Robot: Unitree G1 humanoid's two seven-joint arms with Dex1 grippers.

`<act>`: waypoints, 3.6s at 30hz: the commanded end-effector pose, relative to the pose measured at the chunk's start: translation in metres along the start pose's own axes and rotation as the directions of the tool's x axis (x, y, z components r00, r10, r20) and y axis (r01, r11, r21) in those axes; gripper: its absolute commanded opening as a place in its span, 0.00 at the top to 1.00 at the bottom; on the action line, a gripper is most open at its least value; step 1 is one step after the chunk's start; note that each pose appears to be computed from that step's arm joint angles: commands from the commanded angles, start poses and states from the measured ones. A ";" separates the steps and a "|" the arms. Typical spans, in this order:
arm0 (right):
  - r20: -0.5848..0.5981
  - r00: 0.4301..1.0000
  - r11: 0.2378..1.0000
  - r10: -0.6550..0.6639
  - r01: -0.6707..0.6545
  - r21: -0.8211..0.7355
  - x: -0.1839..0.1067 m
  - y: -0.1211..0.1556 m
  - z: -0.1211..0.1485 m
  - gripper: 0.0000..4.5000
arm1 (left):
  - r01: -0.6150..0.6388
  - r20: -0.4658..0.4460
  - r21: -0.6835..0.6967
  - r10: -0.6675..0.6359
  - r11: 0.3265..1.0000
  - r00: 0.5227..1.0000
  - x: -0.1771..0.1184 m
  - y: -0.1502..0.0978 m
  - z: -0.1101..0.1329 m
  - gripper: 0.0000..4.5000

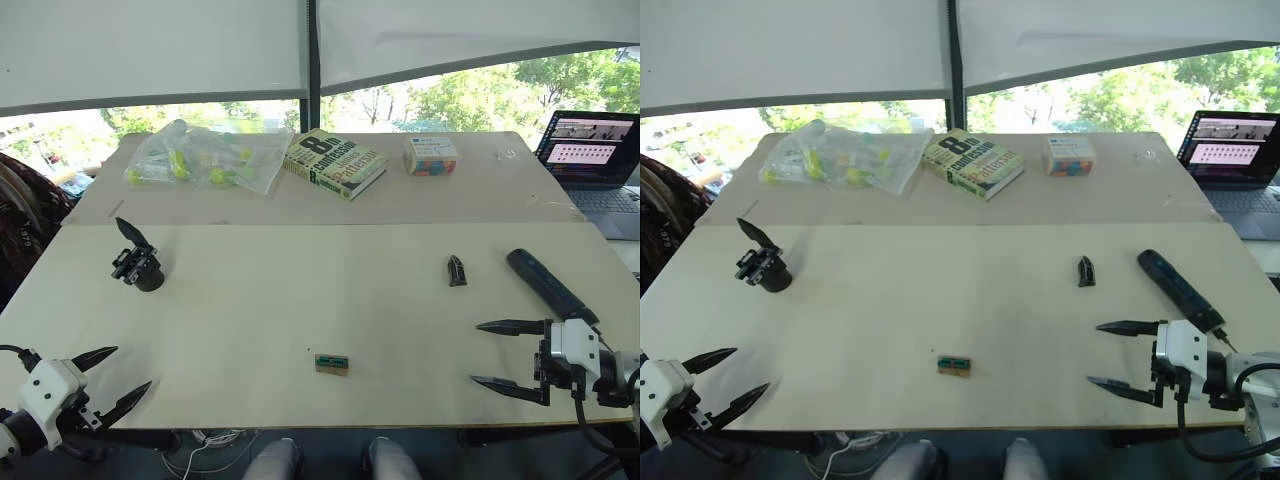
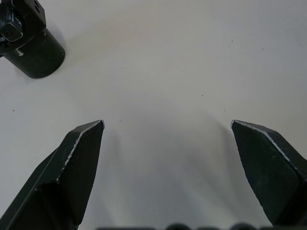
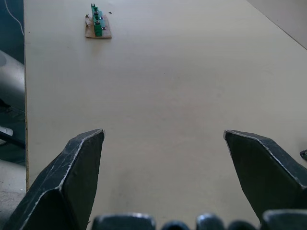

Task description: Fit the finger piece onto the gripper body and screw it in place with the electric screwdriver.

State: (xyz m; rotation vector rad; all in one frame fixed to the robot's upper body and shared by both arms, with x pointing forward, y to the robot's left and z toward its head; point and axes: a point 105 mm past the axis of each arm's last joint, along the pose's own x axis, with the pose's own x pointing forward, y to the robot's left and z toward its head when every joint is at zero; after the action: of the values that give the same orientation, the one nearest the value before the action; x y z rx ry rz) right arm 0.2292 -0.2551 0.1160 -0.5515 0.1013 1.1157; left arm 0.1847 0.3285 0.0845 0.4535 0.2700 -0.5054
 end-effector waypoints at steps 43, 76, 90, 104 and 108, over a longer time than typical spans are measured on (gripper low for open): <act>0.528 0.846 0.996 -0.069 0.091 -0.015 0.085 -0.002 0.100 0.02 | -0.523 -0.021 -0.367 0.555 0.770 0.832 0.099 0.078 0.015 0.00; 0.415 0.901 0.990 -0.123 0.140 -0.011 0.055 -0.005 0.074 0.00 | -0.051 0.498 -0.144 0.117 0.988 0.859 0.149 -0.015 0.132 0.48; 0.349 0.929 0.991 -0.122 0.131 -0.003 0.034 0.014 0.061 0.00 | 0.250 0.441 -0.125 -0.172 0.960 0.881 0.199 -0.119 0.150 0.48; 0.339 0.932 0.990 -0.130 0.141 -0.008 0.033 0.013 0.064 0.00 | 0.268 0.373 -0.130 -0.203 0.954 0.905 0.203 -0.132 0.130 0.48; 0.341 0.931 0.990 -0.131 0.144 -0.012 0.035 0.010 0.067 0.00 | 0.273 0.362 -0.153 -0.203 0.950 0.910 0.200 -0.128 0.123 0.08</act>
State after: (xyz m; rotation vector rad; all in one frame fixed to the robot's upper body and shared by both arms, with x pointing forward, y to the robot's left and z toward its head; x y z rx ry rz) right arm 0.2239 -0.1938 0.1446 -0.3580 -0.2103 1.0578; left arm 0.3041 0.0838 0.0714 0.1333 0.0489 -0.7828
